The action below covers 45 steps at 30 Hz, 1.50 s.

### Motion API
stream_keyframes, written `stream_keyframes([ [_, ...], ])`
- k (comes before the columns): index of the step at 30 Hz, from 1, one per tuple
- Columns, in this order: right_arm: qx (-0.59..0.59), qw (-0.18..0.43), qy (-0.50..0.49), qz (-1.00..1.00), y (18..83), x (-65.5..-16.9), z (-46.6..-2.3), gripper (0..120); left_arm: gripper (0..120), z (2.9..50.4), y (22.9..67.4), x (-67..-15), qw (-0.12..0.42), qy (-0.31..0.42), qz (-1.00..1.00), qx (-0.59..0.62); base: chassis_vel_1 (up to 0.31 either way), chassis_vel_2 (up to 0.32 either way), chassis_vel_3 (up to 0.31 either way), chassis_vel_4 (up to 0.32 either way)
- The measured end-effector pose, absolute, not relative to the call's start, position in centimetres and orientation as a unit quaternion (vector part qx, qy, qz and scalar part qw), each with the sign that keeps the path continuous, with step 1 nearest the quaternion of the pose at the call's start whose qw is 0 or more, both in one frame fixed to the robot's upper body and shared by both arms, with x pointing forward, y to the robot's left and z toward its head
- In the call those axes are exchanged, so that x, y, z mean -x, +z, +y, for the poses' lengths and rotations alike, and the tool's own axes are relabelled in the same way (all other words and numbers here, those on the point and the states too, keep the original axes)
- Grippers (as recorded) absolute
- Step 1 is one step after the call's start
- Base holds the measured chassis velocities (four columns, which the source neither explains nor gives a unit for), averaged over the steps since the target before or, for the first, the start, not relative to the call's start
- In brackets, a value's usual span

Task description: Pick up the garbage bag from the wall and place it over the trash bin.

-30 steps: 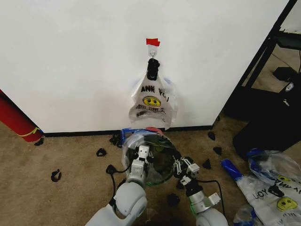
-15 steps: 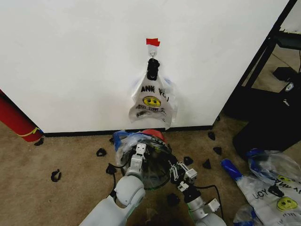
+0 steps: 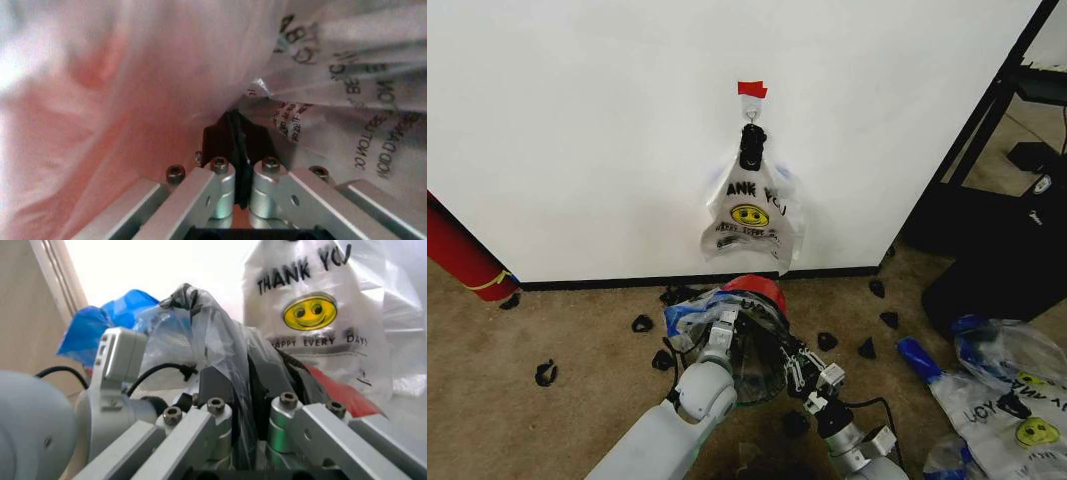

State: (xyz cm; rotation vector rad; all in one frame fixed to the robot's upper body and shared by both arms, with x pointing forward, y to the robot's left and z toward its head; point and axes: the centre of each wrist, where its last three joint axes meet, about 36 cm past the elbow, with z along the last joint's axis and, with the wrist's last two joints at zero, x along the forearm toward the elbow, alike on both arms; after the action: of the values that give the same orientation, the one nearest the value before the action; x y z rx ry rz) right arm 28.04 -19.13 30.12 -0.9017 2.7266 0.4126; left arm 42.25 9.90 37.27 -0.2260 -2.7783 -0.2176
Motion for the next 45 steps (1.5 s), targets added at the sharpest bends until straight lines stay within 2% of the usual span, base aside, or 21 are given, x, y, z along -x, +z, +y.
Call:
stream_keyframes([
  [5, 0.306, 0.124, 0.133, 0.934, 29.7, -28.4, -19.5, 2, 0, 10.3, 38.1, -42.1, 0.178, -0.063, -0.976, 0.106, 0.0, 0.0, 0.0, 0.0],
  [12, 0.268, 0.127, 0.113, 0.948, 27.7, -29.9, -19.9, 2, 0, 10.0, 39.7, -39.2, 0.172, -0.048, -0.974, 0.142, 0.0, 0.0, 0.0, 0.0],
  [21, 0.243, 0.127, 0.126, 0.953, 26.9, -30.7, -18.5, 2, 0, 9.4, 40.6, -36.7, 0.168, -0.029, -0.973, 0.154, 0.0, 0.0, 0.0, 0.0],
  [27, 0.263, 0.122, 0.154, 0.945, 27.3, -30.0, -17.7, 2, 0, 9.0, 40.4, -38.1, 0.148, -0.026, -0.979, 0.141, 0.0, 0.0, 0.0, 0.0],
  [45, 0.336, 0.135, 0.174, 0.916, 27.9, -29.6, -18.6, 2, 0, 8.8, 38.7, -40.6, 0.159, -0.041, -0.98, 0.116, 0.0, 0.0, 0.0, 0.0],
])
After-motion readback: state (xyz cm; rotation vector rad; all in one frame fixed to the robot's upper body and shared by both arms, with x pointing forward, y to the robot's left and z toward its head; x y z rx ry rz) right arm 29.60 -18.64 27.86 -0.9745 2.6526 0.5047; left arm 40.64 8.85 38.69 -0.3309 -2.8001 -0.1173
